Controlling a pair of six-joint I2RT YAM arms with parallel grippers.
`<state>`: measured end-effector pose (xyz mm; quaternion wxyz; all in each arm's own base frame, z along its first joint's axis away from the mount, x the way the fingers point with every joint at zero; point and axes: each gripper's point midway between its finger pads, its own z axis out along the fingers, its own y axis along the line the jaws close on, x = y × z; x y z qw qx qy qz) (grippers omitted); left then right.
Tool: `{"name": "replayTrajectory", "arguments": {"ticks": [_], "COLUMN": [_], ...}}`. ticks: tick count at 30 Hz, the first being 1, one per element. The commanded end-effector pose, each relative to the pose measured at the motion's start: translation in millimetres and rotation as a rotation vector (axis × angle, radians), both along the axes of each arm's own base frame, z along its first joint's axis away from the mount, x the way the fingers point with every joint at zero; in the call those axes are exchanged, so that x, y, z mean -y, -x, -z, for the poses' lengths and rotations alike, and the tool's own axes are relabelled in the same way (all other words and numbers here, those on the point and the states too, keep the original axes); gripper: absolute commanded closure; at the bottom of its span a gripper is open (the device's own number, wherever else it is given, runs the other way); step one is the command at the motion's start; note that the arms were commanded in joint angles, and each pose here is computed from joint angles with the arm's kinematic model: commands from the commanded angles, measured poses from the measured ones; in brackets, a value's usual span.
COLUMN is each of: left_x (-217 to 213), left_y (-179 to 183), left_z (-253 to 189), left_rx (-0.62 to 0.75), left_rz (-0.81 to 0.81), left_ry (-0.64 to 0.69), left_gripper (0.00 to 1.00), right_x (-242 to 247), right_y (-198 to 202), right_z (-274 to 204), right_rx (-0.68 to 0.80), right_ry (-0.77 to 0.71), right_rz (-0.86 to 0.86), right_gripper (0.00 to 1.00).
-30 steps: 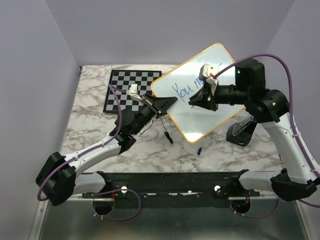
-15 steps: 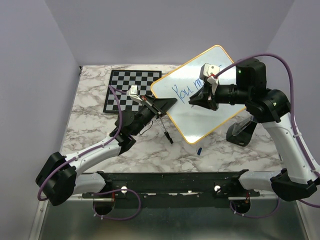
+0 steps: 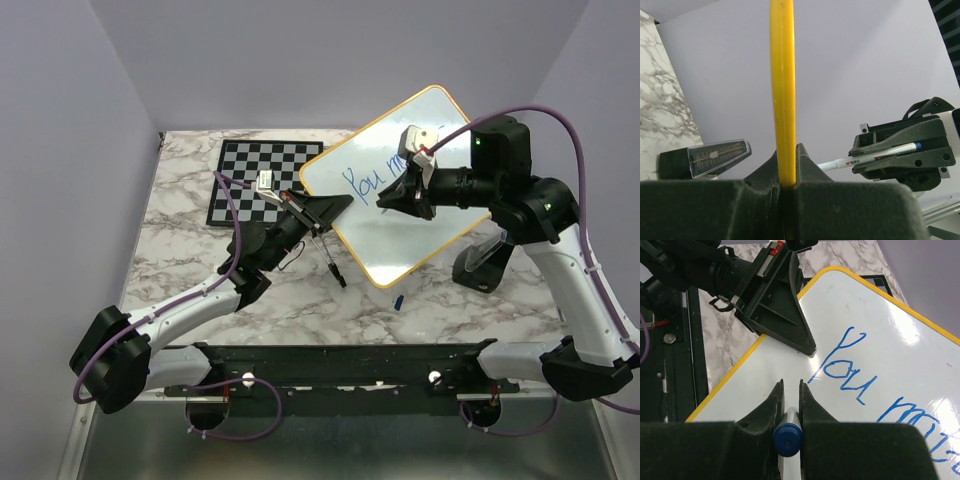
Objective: Write a sentence on the whiteboard
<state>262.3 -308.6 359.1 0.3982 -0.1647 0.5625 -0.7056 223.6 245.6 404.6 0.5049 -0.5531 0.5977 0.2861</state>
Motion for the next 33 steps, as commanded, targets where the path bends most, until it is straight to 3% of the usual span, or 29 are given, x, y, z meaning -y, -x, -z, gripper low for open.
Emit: {"name": "replayTrajectory", "arguments": {"ticks": [1, 15, 33], "left_x": [-27, -28, -32], "left_y": [30, 32, 27], "left_z": [-81, -85, -84], "left_rx": [0.174, 0.179, 0.161], "left_rz": [0.028, 0.030, 0.007], "left_ry": [0.256, 0.266, 0.268], "left_gripper": [1.00, 1.00, 1.00], "right_x": [-3, -1, 16], "right_y": [-12, -20, 8], "right_z": [-2, 11, 40], "right_rx": [0.027, 0.016, -0.035], "right_ry": [-0.002, 0.023, 0.078], "right_rz": [0.019, 0.050, 0.036], "right_gripper": [0.99, 0.99, 0.99]}}
